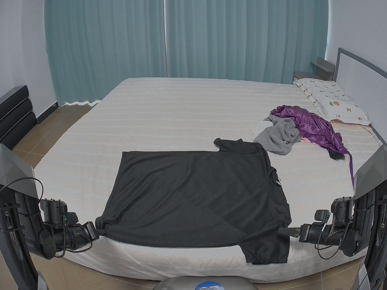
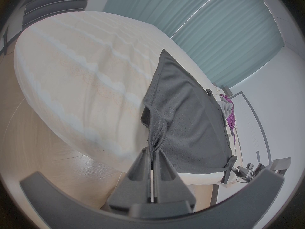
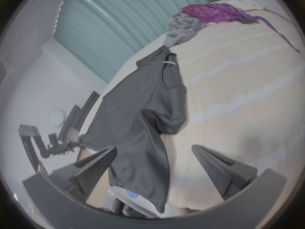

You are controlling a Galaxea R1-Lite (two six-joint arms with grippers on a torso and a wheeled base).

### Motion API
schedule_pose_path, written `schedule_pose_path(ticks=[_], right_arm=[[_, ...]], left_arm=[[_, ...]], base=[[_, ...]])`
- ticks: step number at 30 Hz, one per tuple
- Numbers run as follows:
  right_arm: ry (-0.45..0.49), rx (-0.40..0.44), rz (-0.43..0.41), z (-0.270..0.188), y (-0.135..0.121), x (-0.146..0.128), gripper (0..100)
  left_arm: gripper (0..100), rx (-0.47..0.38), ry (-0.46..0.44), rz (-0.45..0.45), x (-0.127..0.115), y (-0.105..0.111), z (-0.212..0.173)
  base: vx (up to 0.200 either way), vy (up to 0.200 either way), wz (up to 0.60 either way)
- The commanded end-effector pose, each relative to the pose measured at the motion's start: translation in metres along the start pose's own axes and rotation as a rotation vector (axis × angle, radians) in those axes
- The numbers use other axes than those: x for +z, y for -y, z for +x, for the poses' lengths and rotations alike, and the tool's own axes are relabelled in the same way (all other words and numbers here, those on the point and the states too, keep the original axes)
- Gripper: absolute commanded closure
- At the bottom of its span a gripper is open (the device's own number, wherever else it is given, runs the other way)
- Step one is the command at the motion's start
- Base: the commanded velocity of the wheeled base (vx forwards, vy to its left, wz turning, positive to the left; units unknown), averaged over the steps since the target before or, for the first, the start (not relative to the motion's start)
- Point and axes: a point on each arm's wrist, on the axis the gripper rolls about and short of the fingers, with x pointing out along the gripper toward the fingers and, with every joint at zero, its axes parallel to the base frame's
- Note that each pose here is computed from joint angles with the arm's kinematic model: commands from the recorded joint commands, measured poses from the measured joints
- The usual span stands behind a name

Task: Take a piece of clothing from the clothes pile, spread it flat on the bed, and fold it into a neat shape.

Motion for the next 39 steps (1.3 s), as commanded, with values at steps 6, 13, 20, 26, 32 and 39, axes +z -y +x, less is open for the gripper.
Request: schedule_pose_path(ticks=[6,13,20,26,32,39], right_arm=[[-0.07,0.039,-0.078,-0.009,0.011,-0.013,0],[-0.071,0.067,-0.123,0.008,0.006,-0.011,0],[-0.062,0.048,-0.152,0.019,0.003,-0.01,0],[-0.062,0.025,-0.145,0.01,0.003,-0.012,100],[-0.04,0.019,-0.142,-0.001,0.0,-0.008,100],[-0.048,0.02,-0.134,-0.008,-0.003,-0.011,100]], left_arm=[[100,0.002,-0.007,-0.004,-0.001,-0.001,0.001],[100,-0.008,-0.014,-0.005,-0.002,-0.001,0.0],[100,-0.008,-0.015,-0.005,-0.002,-0.001,0.0],[100,-0.008,-0.015,-0.005,-0.002,-0.001,0.0],[100,-0.007,-0.017,-0.006,-0.002,-0.001,0.0],[100,-0.007,-0.017,-0.004,-0.002,-0.001,0.0]], base=[[0.0,0.0,0.0],[0.0,0.0,0.0],[0.0,0.0,0.0],[0.0,0.0,0.0],[0.0,0.0,0.0],[0.0,0.0,0.0]])
